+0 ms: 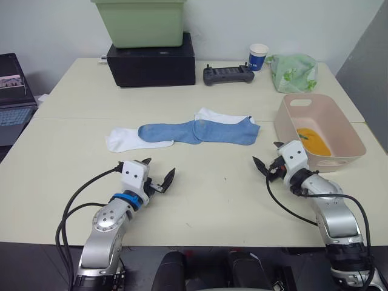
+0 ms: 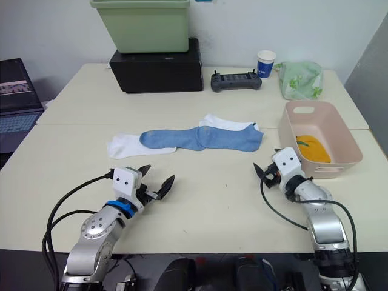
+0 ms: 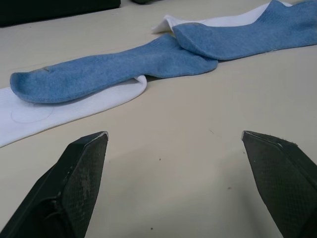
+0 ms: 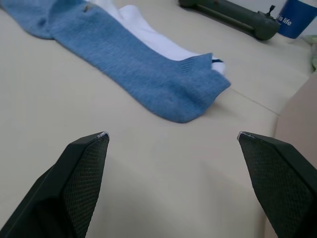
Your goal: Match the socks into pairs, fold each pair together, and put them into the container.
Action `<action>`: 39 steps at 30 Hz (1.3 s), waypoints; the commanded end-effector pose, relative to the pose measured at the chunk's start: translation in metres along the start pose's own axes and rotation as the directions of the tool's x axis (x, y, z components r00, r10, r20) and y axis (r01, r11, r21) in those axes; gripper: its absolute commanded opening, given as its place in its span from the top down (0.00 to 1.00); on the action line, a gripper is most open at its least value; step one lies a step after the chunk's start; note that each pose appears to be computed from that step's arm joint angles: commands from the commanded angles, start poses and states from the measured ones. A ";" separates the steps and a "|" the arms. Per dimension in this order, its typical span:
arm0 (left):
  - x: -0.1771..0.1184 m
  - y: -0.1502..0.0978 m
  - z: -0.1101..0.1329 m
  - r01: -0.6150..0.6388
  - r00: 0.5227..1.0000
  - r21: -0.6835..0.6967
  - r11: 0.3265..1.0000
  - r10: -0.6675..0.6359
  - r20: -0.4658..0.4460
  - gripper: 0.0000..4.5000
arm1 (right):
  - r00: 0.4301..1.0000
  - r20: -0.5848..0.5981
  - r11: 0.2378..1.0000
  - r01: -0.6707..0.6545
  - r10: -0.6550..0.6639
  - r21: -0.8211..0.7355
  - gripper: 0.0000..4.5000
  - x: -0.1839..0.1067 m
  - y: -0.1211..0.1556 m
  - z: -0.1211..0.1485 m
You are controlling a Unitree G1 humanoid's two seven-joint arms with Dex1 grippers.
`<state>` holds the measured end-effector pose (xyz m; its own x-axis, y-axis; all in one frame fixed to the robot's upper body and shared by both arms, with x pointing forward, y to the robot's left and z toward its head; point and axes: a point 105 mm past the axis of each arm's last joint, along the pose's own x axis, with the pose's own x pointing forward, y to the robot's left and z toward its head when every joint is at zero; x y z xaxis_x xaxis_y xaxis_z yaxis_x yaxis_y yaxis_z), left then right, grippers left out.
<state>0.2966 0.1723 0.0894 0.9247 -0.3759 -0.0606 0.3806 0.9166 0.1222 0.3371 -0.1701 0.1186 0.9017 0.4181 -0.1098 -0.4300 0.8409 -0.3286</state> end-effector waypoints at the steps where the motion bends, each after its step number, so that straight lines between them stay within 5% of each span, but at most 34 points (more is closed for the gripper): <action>1: -0.004 -0.011 0.007 0.040 0.999 0.022 0.999 -0.040 0.020 0.00 | 0.999 0.034 1.000 0.027 -0.027 -0.003 0.01 0.001 -0.013 0.008; 22: 0.014 0.023 0.048 0.022 0.992 0.058 0.998 -0.029 0.126 0.00 | 1.000 0.013 0.998 0.003 -0.004 0.062 0.01 0.043 0.001 0.021; 28: 0.016 0.013 0.058 0.076 0.988 0.097 0.992 -0.088 0.126 0.00 | 0.999 -0.034 0.996 -0.037 0.040 0.084 0.01 0.053 0.006 0.012; 33: 0.009 -0.022 0.076 0.253 0.950 0.121 0.960 -0.270 0.156 0.00 | 0.995 -0.091 0.994 -0.027 0.037 0.102 0.01 0.064 0.006 -0.003; 39: 0.007 -0.019 0.077 0.240 0.957 0.110 0.965 -0.254 0.139 0.00 | 0.994 -0.112 0.993 -0.008 0.021 0.116 0.47 0.073 0.000 -0.005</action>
<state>0.2987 0.1394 0.1535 0.7884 -0.6148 0.0219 0.6001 0.7764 0.1926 0.3964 -0.1351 0.0976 0.8719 0.4266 -0.2403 -0.4739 0.8587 -0.1952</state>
